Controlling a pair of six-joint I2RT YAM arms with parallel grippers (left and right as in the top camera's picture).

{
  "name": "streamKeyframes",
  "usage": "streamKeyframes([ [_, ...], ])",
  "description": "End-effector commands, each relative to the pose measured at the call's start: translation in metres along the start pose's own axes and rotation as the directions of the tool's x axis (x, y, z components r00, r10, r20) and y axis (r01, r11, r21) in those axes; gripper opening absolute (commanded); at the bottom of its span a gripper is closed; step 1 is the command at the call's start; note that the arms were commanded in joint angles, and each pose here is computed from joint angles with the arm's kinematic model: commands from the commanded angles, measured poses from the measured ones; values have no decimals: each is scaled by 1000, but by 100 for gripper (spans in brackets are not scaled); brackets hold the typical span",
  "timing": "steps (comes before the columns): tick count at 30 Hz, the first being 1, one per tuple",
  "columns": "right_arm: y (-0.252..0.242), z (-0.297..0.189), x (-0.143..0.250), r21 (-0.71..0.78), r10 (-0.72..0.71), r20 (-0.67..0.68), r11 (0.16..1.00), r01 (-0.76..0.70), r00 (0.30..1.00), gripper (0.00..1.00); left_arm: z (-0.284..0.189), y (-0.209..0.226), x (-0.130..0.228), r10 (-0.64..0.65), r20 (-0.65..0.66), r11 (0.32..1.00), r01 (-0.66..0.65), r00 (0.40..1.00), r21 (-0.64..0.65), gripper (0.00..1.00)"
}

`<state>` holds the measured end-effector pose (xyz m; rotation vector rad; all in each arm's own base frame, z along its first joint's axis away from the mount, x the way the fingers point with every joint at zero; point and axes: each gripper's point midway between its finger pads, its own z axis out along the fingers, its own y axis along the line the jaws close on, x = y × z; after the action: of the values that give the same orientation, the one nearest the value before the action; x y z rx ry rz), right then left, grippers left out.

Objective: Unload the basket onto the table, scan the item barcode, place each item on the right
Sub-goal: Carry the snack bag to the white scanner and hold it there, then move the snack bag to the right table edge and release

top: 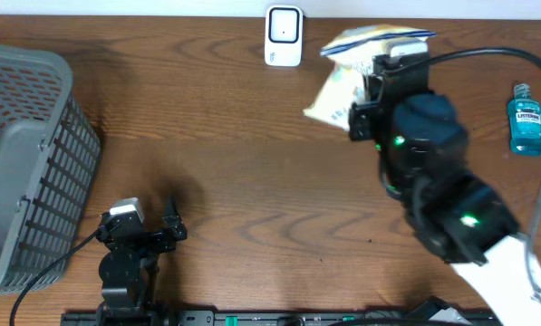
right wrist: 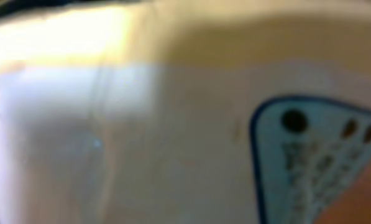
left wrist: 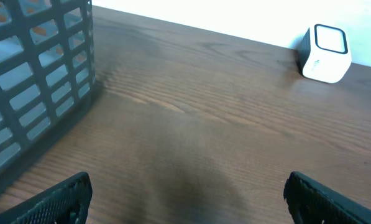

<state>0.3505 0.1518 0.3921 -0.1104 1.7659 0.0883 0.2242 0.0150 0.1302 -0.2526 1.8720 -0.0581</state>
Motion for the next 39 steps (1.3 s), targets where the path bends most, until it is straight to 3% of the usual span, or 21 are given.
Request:
streamKeyframes([
  [1,-3,28,7,101,-75,76,993,67,994,1,0,1,-1,-12,6,1000,12,1000,-6,98],
  [4,10,57,3,115,-101,164,990,83,981,1,0,1,-1,-12,5,1000,12,1000,-6,98],
  [10,40,118,27,156,-384,209,921,357,900,1,0,1,-1,-11,5,1000,11,1000,-6,98],
  [16,52,160,29,179,-330,460,944,278,824,1,0,1,-1,-12,5,1000,12,1000,-6,98],
  [18,58,174,41,159,-358,500,933,323,789,1,0,1,-1,-12,5,1000,12,1000,-6,98],
  [22,68,217,73,147,-457,492,883,446,742,1,0,1,-1,-11,5,1000,11,1000,-6,98],
  [31,74,305,86,180,-484,442,873,454,755,1,0,1,-1,-11,5,1000,11,1000,-6,98],
  [39,65,341,89,284,-457,480,889,360,749,2,0,1,-1,-12,5,1000,12,1000,-6,98],
])
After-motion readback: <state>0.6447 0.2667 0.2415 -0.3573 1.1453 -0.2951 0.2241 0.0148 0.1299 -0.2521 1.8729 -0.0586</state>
